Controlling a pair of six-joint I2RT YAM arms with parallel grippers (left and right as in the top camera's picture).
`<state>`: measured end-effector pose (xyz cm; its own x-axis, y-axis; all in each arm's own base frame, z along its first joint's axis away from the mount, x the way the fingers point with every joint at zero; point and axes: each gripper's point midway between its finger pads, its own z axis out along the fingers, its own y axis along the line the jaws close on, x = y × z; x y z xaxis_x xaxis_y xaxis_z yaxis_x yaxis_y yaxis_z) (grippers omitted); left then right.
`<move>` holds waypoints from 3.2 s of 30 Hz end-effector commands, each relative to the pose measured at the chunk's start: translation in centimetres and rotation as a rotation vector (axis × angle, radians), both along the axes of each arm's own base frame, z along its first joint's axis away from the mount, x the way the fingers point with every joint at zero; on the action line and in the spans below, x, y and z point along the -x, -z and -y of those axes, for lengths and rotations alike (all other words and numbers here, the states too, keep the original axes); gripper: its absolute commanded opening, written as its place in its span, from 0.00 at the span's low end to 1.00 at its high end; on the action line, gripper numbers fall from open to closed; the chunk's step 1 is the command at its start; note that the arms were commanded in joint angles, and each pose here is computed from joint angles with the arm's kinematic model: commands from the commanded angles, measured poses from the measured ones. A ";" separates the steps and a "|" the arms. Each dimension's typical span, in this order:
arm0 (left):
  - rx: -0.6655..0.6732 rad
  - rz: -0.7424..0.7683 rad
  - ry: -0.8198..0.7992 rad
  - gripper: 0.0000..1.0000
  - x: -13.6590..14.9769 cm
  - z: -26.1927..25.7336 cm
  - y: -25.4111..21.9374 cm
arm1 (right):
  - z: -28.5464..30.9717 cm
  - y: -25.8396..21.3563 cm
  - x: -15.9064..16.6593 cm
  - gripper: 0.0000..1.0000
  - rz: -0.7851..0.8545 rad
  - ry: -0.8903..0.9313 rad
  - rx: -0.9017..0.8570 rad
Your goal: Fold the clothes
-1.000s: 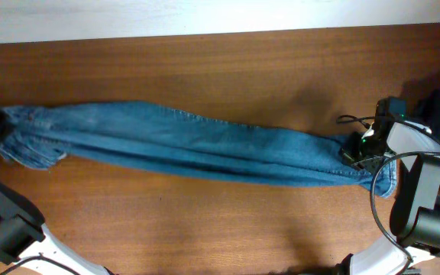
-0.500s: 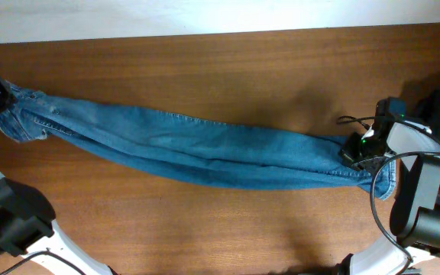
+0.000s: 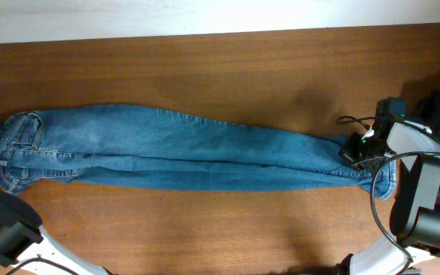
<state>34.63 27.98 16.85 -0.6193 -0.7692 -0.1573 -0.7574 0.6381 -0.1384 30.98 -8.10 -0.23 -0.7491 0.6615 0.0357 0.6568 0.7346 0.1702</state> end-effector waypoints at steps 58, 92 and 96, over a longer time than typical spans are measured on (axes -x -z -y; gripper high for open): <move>0.147 0.286 -0.211 0.01 -1.7 -3.8 9.5 | 2.2 2.5 3.9 0.04 -0.169 0.012 0.097; -0.261 0.360 0.107 0.99 -2.0 1.0 -8.8 | 2.1 2.5 4.0 0.05 -0.172 0.012 0.095; -0.178 0.292 0.190 0.99 -4.6 4.0 -4.9 | 2.1 2.5 4.0 0.05 -0.173 0.012 0.095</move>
<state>37.08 25.55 24.83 -0.6012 -0.5960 -0.5324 -0.5998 0.7767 -0.1921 29.94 -7.63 -0.25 -0.7466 0.6602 0.0819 0.6638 0.7312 0.1575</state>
